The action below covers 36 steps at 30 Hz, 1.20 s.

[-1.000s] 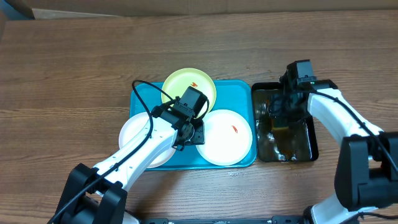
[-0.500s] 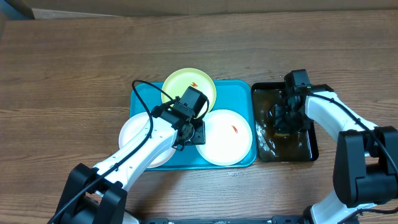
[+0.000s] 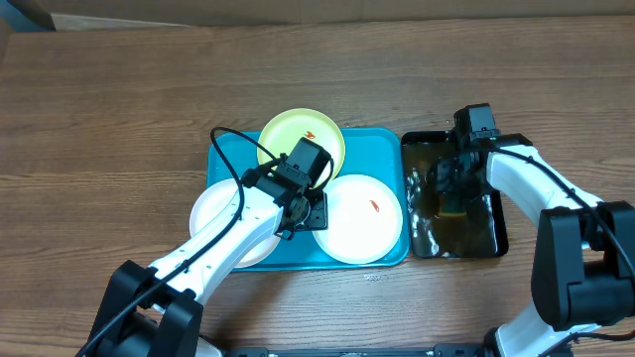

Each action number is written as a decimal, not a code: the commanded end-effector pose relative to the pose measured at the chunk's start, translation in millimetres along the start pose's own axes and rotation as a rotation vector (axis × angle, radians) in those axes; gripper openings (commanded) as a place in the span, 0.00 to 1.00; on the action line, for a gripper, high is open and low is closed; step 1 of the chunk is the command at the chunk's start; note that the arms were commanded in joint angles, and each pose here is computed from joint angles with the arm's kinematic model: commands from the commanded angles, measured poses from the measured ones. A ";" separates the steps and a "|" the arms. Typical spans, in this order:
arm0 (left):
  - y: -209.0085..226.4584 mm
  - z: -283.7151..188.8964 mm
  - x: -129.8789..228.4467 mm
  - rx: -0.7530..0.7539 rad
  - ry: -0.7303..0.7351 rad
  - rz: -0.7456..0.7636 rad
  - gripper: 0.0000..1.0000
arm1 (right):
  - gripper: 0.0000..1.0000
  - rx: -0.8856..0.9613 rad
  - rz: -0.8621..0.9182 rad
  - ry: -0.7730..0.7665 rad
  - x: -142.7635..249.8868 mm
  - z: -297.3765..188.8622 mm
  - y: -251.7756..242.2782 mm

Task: Clean dirty plates on tray and stack at the side
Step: 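Grasp the green-yellow sponge with the right gripper in the black tray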

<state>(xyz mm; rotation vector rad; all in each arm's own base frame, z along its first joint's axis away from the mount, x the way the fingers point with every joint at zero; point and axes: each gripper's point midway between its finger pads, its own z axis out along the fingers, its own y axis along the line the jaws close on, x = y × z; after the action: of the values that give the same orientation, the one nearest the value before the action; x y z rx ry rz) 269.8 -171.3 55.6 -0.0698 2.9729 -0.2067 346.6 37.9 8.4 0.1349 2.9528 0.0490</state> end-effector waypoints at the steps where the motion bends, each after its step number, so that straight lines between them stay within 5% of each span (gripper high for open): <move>1: 1.0 2.5 1.7 -0.013 0.002 0.000 0.62 | 0.10 0.001 0.001 -0.036 -11.8 -6.0 2.4; 2: 1.0 2.5 1.7 -0.013 0.002 0.000 0.62 | 0.11 0.000 0.002 -0.041 -12.5 -5.6 2.6; 4: 1.1 2.5 1.9 -0.013 0.003 0.000 0.62 | 0.55 -0.001 0.001 -0.050 -14.6 -5.6 3.0; 6: 1.2 2.5 2.1 -0.014 0.003 0.000 0.62 | 0.65 -0.004 0.001 -0.063 -18.0 -5.8 3.7; 10: 1.2 2.5 2.1 -0.014 0.003 0.000 0.62 | 0.57 -0.009 0.001 -0.089 -24.2 -6.3 4.9; 13: 1.2 2.5 2.1 -0.013 0.004 0.000 0.62 | 0.12 -0.014 0.001 -0.111 -29.7 -6.9 6.0; 14: 1.2 2.5 2.1 -0.013 0.004 0.000 0.62 | 0.06 -0.014 0.001 -0.114 -30.4 -7.0 6.2; 15: 1.2 2.5 2.1 -0.013 0.004 0.000 0.62 | 0.07 -0.015 0.002 -0.114 -30.3 -6.9 6.2; 18: 1.2 2.5 2.2 -0.014 0.004 0.000 0.62 | 0.63 -0.015 0.002 -0.118 -31.4 -7.1 6.4; 19: 1.2 2.5 2.2 -0.014 0.004 0.000 0.62 | 0.66 -0.016 0.001 -0.121 -32.0 -7.1 6.5; 22: 1.4 2.5 2.4 -0.015 0.005 0.000 0.62 | 0.65 -0.018 0.002 -0.131 -34.5 -7.5 7.0; 23: 1.8 2.5 2.9 -0.016 0.007 0.000 0.62 | 0.52 -0.018 0.002 -0.133 -35.1 -7.6 7.1; 24: 2.3 2.5 3.7 -0.018 0.010 0.000 0.62 | 0.04 -0.019 0.002 -0.135 -35.4 -7.6 7.3; 28: 3.3 2.5 5.2 -0.022 0.016 0.000 0.62 | 0.04 -0.018 0.003 -0.107 -29.1 -7.4 6.7; 31: 4.3 2.4 6.6 -0.026 0.022 -0.001 0.62 | 0.37 -0.008 0.052 -0.055 -18.3 -11.1 4.5; 36: 4.2 2.4 6.5 -0.026 0.021 0.000 0.63 | 0.53 -0.020 0.055 0.030 0.6 -17.5 6.1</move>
<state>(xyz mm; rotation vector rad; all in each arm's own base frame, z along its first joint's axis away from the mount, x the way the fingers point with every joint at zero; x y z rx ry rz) 265.2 -168.4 54.5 -0.0708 2.9928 -0.1890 337.3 37.6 11.6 0.1982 2.9992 0.0489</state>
